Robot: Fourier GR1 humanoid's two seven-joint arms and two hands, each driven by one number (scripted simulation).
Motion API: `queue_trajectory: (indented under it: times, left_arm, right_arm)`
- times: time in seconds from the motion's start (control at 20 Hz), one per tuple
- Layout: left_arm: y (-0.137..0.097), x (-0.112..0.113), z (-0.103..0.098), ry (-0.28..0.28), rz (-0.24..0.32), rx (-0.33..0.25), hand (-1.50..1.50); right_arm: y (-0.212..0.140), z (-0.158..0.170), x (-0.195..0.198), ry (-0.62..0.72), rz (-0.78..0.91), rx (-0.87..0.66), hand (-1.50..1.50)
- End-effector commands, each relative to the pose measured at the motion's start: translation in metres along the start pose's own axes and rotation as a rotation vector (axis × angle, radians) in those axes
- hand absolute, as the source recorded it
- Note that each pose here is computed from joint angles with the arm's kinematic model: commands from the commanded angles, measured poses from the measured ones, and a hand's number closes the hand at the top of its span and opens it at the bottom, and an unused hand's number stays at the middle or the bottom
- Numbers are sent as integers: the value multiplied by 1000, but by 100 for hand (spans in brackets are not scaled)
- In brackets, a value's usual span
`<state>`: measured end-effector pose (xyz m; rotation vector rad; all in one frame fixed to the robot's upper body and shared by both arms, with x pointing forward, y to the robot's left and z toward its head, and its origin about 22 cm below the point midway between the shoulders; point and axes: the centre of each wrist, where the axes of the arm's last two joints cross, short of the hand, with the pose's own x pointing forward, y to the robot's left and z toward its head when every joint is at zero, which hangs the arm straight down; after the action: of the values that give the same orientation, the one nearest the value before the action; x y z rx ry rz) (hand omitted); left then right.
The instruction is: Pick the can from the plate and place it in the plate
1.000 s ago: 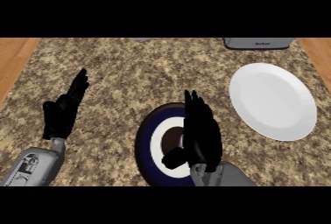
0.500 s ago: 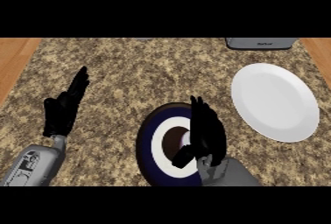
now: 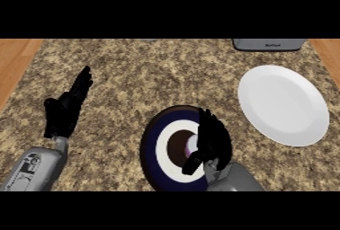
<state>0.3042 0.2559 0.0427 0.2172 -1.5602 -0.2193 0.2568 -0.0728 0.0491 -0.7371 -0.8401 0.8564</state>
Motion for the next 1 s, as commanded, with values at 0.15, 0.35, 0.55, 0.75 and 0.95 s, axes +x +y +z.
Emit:
queue_trajectory:
  times: [0.15,0.35,0.55,0.75,0.95]
  left_arm:
    - [-12,-12,-3,0,11,-7,0]
    - [9,9,2,2,0,-6,0]
    - [-16,4,20,-2,5,-6,0]
    - [-8,-13,1,22,-1,-5,0]
    - [4,8,-2,-12,-6,11,0]
  right_arm:
    - [19,-11,-7,125,-8,19,-150]
    - [2,-16,-17,103,25,2,150]
    - [19,-10,-14,91,34,-77,150]
    - [27,-14,-12,82,46,-114,150]
    - [-7,-34,-95,42,84,-151,150]
